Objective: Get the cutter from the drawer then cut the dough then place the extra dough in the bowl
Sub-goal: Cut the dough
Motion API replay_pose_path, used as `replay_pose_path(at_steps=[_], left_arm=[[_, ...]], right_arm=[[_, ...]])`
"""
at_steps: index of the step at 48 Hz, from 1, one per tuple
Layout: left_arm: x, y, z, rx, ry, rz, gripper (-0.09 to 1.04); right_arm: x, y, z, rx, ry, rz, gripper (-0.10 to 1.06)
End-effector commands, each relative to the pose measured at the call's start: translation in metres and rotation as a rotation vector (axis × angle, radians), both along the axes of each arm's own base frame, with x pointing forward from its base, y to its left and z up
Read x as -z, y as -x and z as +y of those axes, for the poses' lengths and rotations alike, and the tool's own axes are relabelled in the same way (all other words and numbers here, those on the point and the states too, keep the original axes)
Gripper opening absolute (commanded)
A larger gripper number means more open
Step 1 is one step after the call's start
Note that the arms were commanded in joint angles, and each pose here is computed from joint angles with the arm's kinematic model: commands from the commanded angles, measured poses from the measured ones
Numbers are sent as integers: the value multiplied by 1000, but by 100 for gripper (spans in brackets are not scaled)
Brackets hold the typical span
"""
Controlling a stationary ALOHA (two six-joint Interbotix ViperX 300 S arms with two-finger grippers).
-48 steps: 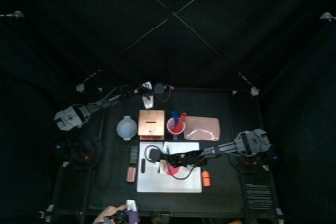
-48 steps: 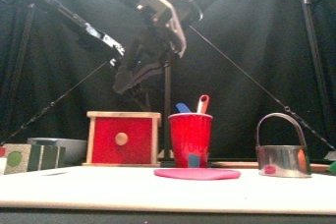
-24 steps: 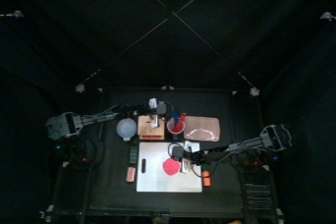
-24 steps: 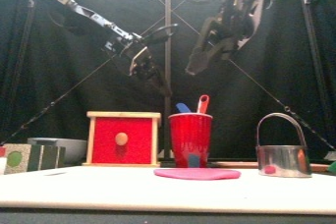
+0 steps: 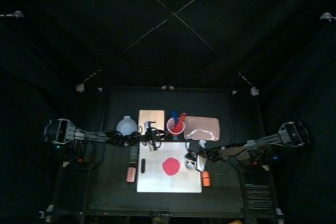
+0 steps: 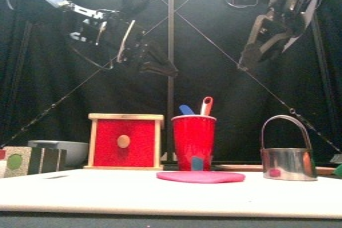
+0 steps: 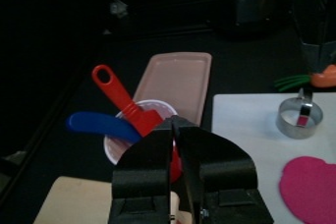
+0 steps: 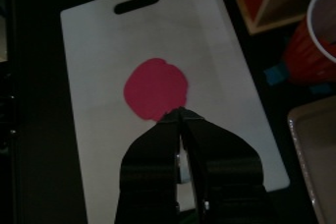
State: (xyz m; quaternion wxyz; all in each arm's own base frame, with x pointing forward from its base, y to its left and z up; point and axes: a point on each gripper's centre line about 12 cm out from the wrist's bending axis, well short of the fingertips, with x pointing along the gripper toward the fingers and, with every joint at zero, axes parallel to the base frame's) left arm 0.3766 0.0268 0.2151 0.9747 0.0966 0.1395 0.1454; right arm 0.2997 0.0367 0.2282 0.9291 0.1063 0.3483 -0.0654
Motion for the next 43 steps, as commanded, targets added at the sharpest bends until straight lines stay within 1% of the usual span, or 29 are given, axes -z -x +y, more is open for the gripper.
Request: replay_pose_path(at_steps=[1,8,15,17,23,30,32,36,43], left_arm=[[4,5,-13,-46,34,-66,47],[21,6,-28,-35,120,-62,47],[36,3,-37,2,177,-56,47],[39,2,-39,19,187,-56,47],[48,0,-47,79,226,-70,47],[52,-1,-54,134,279,-124,47],[52,-1,-57,158,291,-136,47],[53,0,-61,198,297,-133,47],[57,2,-73,278,267,-113,47]], right_arm=[[-8,4,0,9,0,-5,31],[-7,6,0,18,14,22,36],[-4,9,5,8,12,39,44],[-3,10,7,7,7,46,48],[3,13,12,13,-15,83,66],[11,15,18,43,-48,154,84],[12,14,20,49,-54,173,87],[15,13,23,60,-57,211,89],[25,6,27,76,-43,275,89]])
